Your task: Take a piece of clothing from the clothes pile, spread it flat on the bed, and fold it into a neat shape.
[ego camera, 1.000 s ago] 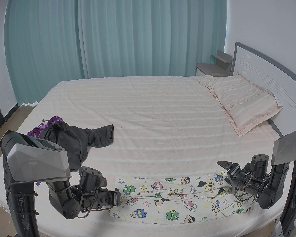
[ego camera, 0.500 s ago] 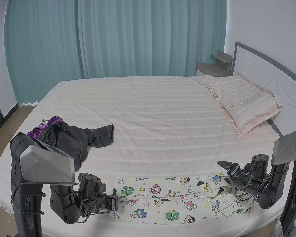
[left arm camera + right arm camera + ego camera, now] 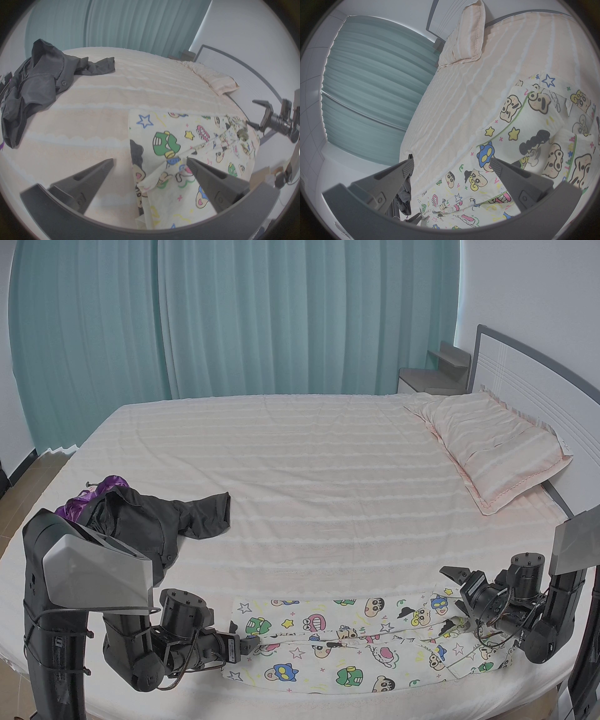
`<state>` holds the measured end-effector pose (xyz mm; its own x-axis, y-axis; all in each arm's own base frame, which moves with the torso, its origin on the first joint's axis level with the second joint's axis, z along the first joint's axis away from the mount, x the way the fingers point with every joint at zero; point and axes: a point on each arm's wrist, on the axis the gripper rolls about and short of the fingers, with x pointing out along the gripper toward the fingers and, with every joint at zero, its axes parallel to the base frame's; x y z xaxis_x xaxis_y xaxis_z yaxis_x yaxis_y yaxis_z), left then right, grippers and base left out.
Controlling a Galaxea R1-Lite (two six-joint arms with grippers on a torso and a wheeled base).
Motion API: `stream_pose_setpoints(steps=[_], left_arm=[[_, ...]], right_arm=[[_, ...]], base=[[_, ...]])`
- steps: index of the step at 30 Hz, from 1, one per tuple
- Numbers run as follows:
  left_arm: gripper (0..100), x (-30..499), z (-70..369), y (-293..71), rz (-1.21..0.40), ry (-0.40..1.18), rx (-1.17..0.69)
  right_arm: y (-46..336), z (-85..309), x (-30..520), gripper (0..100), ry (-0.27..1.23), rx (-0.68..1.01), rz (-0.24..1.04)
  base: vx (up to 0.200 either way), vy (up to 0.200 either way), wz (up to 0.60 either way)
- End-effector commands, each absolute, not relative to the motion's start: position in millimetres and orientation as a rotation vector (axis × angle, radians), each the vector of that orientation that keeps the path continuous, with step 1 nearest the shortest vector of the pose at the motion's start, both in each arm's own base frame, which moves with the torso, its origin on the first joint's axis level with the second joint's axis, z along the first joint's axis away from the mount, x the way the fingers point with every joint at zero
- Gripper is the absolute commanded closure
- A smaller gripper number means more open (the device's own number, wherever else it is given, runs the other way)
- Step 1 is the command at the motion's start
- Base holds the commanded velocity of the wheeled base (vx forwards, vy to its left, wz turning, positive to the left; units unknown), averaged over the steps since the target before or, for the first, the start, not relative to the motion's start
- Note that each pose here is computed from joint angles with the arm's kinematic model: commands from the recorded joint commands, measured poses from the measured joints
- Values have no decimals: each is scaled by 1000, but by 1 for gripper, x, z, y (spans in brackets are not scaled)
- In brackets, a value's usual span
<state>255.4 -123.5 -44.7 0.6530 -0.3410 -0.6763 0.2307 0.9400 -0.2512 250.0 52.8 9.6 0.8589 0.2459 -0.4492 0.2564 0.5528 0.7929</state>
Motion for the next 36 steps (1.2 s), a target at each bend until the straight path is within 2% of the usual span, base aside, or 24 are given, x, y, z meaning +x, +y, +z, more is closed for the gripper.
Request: stream_pose_setpoints(steps=[1,10,17,22,36], left_arm=[[0,263,-29,-119,-302,741,-211],[0,288,1,-116,-254,620,-389],[0,301,-11,-127,-226,789,-492],[0,300,-24,-126,-268,886,-488],[0,304,-36,-130,-309,893,-404]], right_arm=[[53,11,251,0,548,1002,3],[53,9,251,0,553,1002,-1],[53,9,251,0,554,1002,-2],[53,8,252,0,556,1000,-2],[53,8,252,0,555,1001,-4]], base=[[0,0,0],[0,0,0],[0,0,0],[0,0,0],[0,0,0]])
